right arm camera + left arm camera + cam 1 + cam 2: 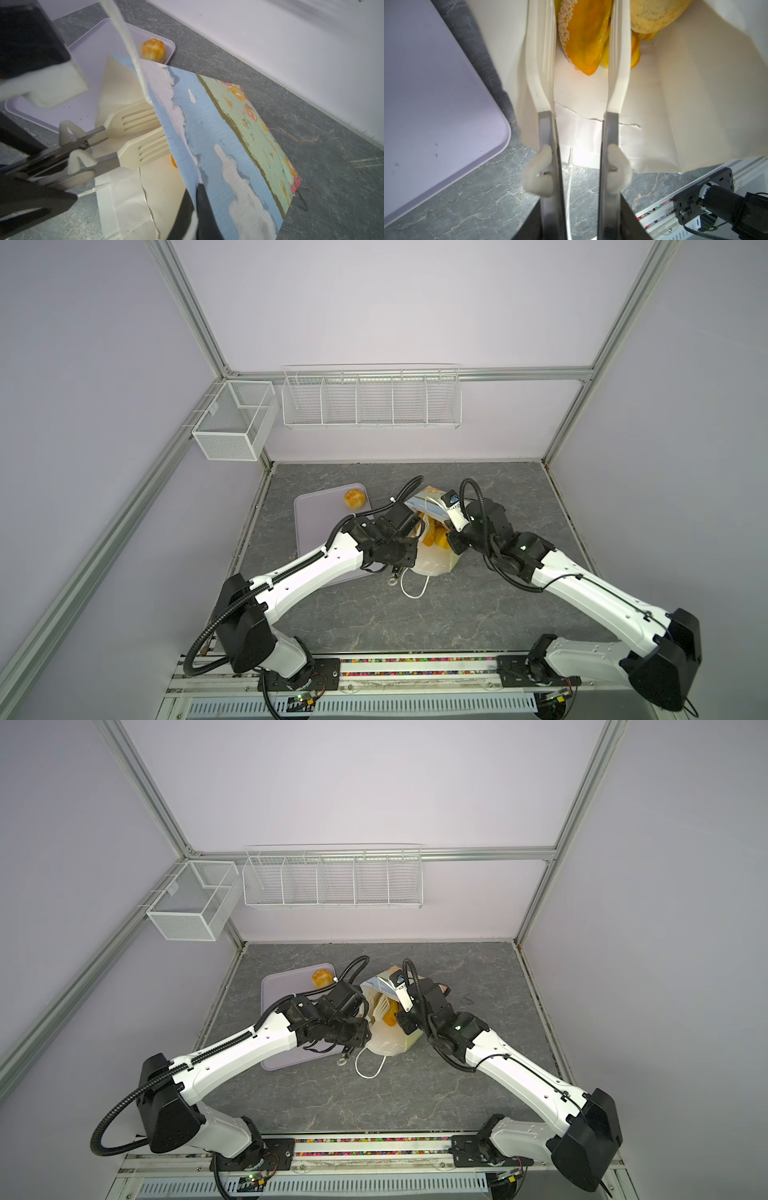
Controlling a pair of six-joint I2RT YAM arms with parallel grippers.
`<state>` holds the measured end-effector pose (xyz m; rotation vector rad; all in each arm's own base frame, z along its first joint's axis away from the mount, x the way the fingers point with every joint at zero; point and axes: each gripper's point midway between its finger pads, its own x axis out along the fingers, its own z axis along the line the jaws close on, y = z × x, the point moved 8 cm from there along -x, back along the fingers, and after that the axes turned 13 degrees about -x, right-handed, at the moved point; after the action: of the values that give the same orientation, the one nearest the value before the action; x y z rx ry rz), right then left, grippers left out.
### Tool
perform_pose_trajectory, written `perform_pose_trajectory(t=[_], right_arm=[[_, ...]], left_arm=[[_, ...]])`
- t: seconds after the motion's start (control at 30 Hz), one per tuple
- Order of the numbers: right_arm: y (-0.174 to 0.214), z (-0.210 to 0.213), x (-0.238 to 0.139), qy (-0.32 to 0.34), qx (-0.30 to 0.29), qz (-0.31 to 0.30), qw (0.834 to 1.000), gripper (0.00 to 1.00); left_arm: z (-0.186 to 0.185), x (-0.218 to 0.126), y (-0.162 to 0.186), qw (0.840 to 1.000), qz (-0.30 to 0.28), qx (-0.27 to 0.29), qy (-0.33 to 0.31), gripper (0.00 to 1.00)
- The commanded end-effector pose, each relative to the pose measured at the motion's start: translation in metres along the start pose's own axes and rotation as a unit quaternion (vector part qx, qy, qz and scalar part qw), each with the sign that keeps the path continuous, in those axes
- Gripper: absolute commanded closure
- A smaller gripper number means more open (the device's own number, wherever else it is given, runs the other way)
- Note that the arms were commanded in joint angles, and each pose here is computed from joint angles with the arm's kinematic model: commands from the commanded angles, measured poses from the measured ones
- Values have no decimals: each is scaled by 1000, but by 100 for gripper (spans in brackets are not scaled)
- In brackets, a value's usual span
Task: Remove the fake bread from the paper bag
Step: 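Reach the tongs back into the bag mouth with the left gripper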
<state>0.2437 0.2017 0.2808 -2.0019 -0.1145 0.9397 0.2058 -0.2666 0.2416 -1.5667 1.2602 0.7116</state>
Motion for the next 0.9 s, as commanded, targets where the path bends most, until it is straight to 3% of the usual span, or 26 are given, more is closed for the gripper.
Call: perform_pose_trajectory(t=[0.0, 0.37, 0.87], right_arm=[[-9, -1, -5, -4, 19, -11, 1000, 93], [-16, -7, -9, 18, 14, 2, 1000, 93], [-15, -8, -15, 17, -34, 1, 999, 93]], left_arm=[[-2, 0, -4, 1000, 5, 21, -2, 59], [-7, 4, -13, 996, 13, 83, -17, 56], [-14, 29, -36, 994, -2, 92, -64, 55]])
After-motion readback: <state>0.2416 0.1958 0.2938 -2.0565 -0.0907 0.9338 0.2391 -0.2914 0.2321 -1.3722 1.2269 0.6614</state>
